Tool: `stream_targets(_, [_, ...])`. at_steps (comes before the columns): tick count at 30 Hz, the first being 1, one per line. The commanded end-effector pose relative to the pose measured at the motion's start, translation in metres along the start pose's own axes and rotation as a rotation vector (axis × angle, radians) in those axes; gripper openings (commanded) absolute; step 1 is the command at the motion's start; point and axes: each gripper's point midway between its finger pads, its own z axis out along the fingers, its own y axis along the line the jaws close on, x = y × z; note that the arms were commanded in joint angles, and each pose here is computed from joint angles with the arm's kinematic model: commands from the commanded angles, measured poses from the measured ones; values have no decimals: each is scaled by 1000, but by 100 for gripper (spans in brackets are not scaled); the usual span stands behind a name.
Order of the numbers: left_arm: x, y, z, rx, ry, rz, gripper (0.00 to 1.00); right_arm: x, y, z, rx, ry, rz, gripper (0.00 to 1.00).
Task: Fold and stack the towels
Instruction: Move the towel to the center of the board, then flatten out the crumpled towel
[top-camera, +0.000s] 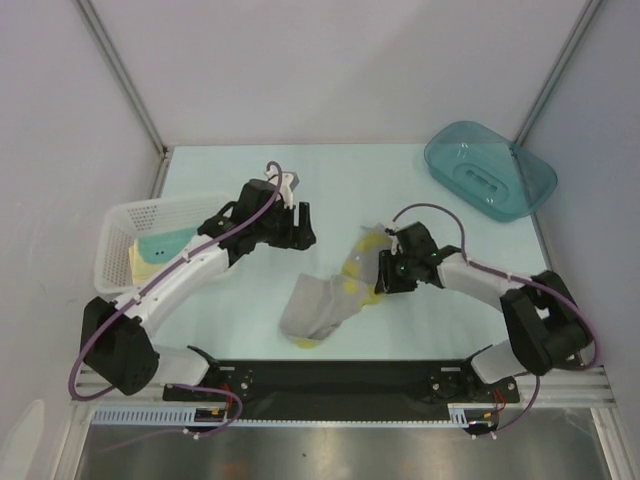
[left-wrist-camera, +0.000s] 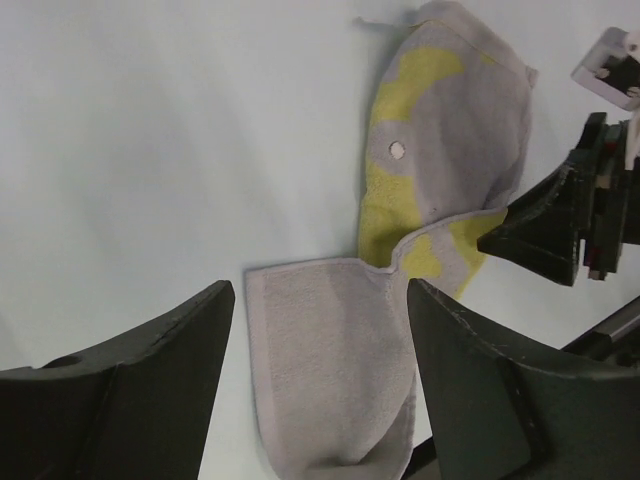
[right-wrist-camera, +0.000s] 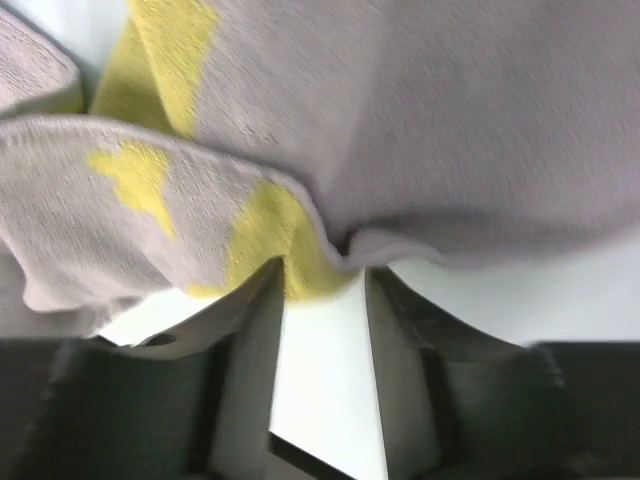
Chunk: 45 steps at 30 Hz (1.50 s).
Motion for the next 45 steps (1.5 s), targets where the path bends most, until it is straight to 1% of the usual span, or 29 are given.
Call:
stream_targets(1, [-31,-25,5,117,-66,42,75,-2,-14,-37,43,-63,108,46])
stream_targets(2, [-32,-29,11,140,-58,47,75,-6,-14,-44,32,-91,130,49])
stream_targets(3, [-42,-36,13,170,-75,56,75,-18,-9,-60,2,-152,142,52])
stream_targets(4, [-42,-37,31,180,-58,58,74,-27,-18,-68,11,-188,179,55])
stream_targets(5, [-46,-42,37,205,-55,58,73,-35,-20,-74,12,-221,199,55])
stream_targets(6, [-59,-49,42,229,-81,67,71,-45,-27,-80,29,-262,218,55])
stream_targets(7, [-51,-46,64,224,-36,66,71,-54,-43,-85,49,-291,266,54])
stream_targets(10, [-69,-52,90,252,-50,106,68,-68,-65,-81,65,-300,334,51])
stream_targets(11, [-58,-50,112,260,-4,109,67,-72,-80,-81,97,-313,363,50])
stream_targets(12, [-71,-58,117,282,-22,128,65,-78,-86,-81,108,-322,374,50])
stream_targets(13, [-72,-60,124,294,-20,154,64,-80,-94,-74,128,-305,388,50])
stream_targets(14, [-62,-56,143,285,17,155,63,-84,-105,-74,166,-316,402,50])
stream_targets(15, [-71,-62,146,296,8,167,62,-87,-111,-70,183,-316,408,50])
stream_targets(18, [-63,-62,165,306,49,134,60,-93,-121,-56,206,-307,438,51])
stream_targets(21, [-51,-68,172,345,68,101,59,-95,-127,-40,234,-300,444,51])
stream_targets(26, [-29,-77,175,386,95,64,59,-98,-141,-17,301,-269,429,48])
stream_targets(29, [-12,-77,181,390,132,43,59,-100,-140,-11,331,-258,390,40])
stream_targets(30, [-6,-76,183,393,142,32,59,-100,-140,-7,327,-254,386,29])
stream_targets(32, [-1,-75,182,381,149,20,59,-101,-135,0,291,-240,355,18])
stream_targets(33, [4,-72,181,371,145,4,59,-108,-132,2,274,-250,334,8])
stream_targets(34, [4,-71,178,366,130,-4,59,-112,-128,2,258,-256,312,2])
stream_targets(35, [-11,-72,167,353,76,-6,60,-117,-122,1,224,-259,276,0])
stream_targets(37, [-16,-69,159,335,46,-17,63,-136,-116,-17,205,-307,250,0])
stream_targets(39, [-33,-69,145,326,1,-8,64,-148,-109,-41,182,-338,214,0])
stream_targets(40, [-38,-69,141,325,-14,-2,64,-169,-93,-65,146,-399,166,0])
stream_targets(41, [-49,-67,133,314,-44,-1,64,-169,-84,-73,130,-388,138,0])
stream_targets(42, [-54,-65,129,309,-60,0,64,-177,-74,-83,111,-402,94,0])
stream_targets(43, [-58,-63,125,305,-71,-5,63,-190,-53,-100,52,-436,46,0])
stream_targets(45, [-71,-56,111,288,-114,-44,63,-193,-28,-110,-4,-444,-14,0])
